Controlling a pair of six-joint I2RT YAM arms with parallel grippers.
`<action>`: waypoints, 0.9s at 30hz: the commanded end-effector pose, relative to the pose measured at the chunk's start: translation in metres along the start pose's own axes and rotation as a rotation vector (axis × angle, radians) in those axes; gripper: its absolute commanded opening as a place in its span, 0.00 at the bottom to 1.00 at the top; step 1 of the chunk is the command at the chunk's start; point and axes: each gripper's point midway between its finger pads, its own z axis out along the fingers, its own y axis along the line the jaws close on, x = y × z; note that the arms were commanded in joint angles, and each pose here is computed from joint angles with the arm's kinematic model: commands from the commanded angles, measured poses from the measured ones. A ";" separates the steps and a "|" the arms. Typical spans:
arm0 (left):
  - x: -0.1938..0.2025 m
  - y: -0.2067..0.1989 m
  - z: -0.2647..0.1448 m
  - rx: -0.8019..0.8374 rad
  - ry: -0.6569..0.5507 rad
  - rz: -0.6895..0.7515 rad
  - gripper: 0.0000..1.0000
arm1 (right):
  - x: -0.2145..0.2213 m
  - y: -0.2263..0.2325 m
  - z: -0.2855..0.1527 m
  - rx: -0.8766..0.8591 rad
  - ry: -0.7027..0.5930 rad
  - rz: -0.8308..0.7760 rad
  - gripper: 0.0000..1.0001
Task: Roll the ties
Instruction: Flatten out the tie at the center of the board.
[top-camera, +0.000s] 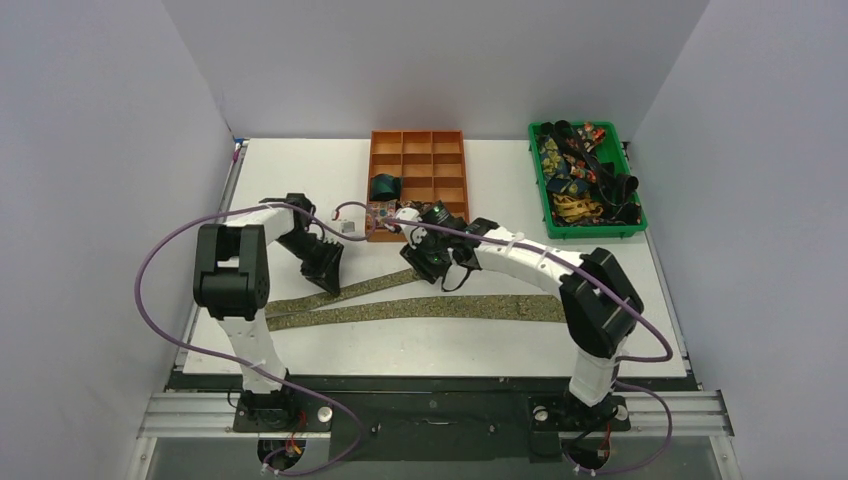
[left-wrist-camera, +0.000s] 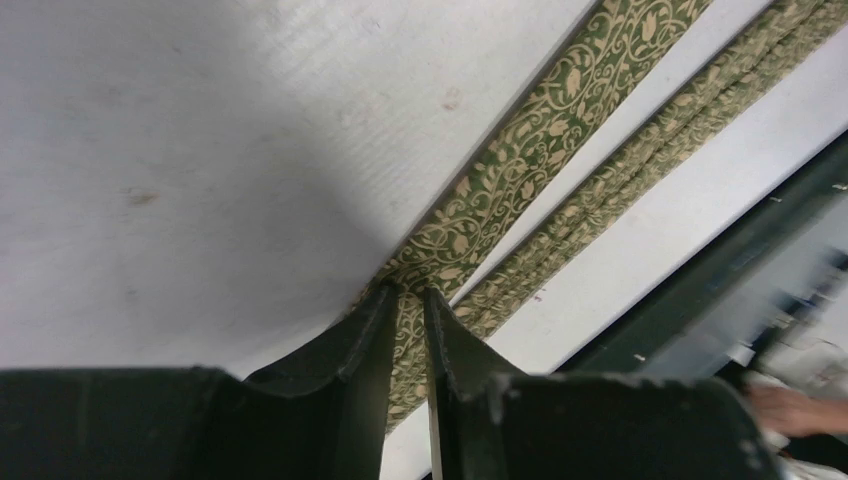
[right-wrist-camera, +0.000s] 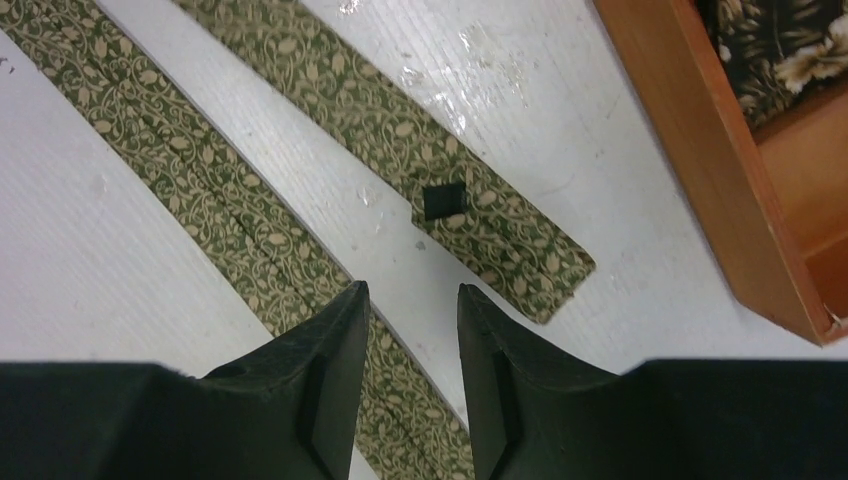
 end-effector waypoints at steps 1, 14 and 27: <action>0.002 0.007 0.017 0.032 0.038 -0.069 0.13 | -0.039 0.002 0.014 0.074 -0.099 -0.048 0.35; 0.025 0.041 0.019 -0.101 0.153 -0.024 0.08 | 0.027 -0.066 0.041 0.455 0.113 -0.062 0.27; 0.030 0.054 0.016 -0.138 0.178 0.014 0.08 | 0.038 -0.088 -0.017 0.171 0.025 0.262 0.00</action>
